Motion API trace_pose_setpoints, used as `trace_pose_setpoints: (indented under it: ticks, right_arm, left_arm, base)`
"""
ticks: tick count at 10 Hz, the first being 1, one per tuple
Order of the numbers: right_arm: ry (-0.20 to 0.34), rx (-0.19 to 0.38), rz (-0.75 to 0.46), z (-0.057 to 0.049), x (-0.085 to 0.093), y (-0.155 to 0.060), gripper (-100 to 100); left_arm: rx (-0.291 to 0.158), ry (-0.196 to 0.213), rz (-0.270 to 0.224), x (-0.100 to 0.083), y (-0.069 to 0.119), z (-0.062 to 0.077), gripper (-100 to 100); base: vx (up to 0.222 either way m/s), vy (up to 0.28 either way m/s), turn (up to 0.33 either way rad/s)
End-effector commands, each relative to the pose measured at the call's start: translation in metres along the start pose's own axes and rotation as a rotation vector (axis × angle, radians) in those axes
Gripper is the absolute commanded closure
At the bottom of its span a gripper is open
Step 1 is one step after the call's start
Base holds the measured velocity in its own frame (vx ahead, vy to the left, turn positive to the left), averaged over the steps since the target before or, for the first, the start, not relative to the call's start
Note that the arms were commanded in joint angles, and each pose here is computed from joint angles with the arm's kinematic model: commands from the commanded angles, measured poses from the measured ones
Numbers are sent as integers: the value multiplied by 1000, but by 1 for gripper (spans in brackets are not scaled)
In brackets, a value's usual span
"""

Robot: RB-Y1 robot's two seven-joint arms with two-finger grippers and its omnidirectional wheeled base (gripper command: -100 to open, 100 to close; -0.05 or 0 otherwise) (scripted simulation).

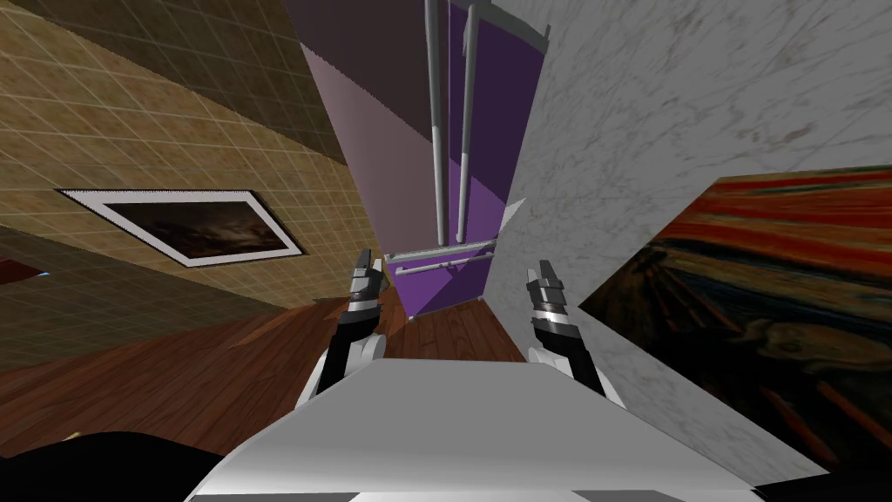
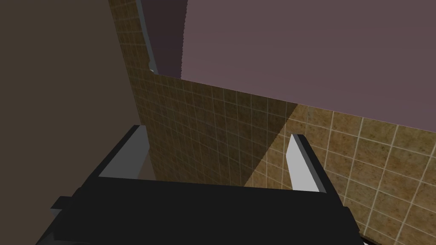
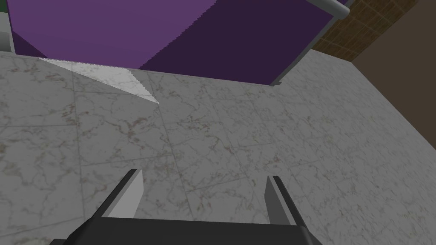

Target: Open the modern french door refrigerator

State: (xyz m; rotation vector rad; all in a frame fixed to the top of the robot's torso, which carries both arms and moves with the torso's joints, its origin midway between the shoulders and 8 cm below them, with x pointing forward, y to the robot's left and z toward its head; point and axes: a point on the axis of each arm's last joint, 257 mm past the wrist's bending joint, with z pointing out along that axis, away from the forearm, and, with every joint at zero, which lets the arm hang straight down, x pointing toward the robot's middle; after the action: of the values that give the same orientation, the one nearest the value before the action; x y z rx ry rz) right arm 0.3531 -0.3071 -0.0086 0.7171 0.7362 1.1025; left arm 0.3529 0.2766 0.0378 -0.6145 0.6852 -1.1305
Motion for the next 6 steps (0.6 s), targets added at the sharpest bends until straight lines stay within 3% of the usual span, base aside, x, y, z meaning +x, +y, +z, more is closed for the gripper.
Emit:
trace_pose_setpoints:
  ticks: [1,2,6]
  right_arm:
    - [0,0,0,0,0,0,0]
    - [0,0,0,0,0,0,0]
    - [0,1,0,0,0,0,0]
  left_arm:
    - [0,0,0,0,0,0,0]
    - [3,39,13,5,6,-3,-100]
    - [0,91,25,12,26,-12,-100]
  base:
    - [0,0,0]
    - [28,-18,3]
    - [76,-34,6]
